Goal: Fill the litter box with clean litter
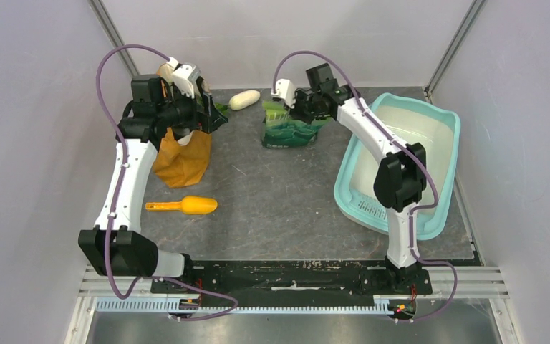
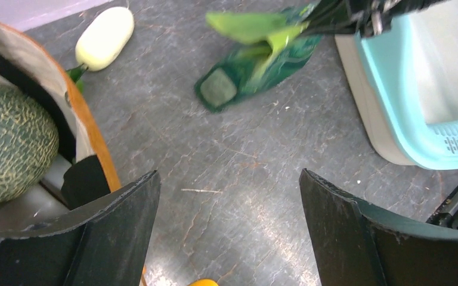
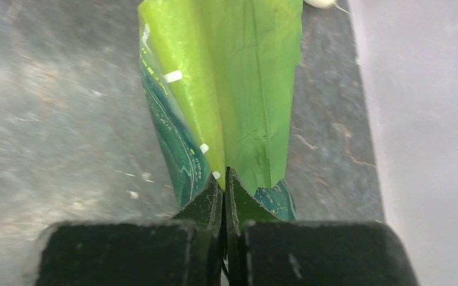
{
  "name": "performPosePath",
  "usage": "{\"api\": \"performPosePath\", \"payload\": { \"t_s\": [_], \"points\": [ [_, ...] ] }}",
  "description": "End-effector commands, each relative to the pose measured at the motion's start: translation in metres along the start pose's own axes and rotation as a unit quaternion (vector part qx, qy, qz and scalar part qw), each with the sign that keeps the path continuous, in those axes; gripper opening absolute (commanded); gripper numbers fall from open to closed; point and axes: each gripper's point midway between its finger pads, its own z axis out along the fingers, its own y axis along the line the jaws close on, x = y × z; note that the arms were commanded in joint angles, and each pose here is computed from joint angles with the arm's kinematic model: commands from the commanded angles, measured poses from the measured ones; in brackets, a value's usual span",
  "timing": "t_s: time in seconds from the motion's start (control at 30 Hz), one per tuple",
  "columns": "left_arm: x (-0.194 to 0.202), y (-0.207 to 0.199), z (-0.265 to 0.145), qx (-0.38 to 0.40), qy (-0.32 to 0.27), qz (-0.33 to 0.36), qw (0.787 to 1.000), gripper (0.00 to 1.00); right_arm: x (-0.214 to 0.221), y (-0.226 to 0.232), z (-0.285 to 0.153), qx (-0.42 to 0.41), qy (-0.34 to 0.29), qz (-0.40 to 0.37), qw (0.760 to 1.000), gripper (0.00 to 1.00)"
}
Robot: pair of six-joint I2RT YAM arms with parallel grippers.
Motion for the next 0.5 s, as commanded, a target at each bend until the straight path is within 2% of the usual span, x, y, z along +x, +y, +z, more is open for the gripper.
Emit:
{"api": "performPosePath", "payload": {
  "t_s": [0.0,0.17,0.33,0.47],
  "points": [
    [-0.018,-0.02,-0.003,0.049,-0.021,0.002,0.999,0.92,-0.065,0.041,-0.044,-0.016,-0.04,0.029,0.999,0.0],
    [-0.001,-0.03,-0.002,0.081,0.005,-0.016,0.997,0.92,-0.082,0.083,-0.056,-0.033,-0.012,0.073,0.997,0.0],
    [0.018,-0.034,-0.004,0.089,0.017,-0.012,0.996,0.92,-0.091,0.112,-0.064,-0.06,-0.014,0.121,0.991,0.0],
    [0.023,-0.037,-0.005,0.094,0.013,-0.012,0.995,0.92,-0.089,0.125,-0.069,-0.076,-0.027,0.121,0.989,0.0]
  ]
}}
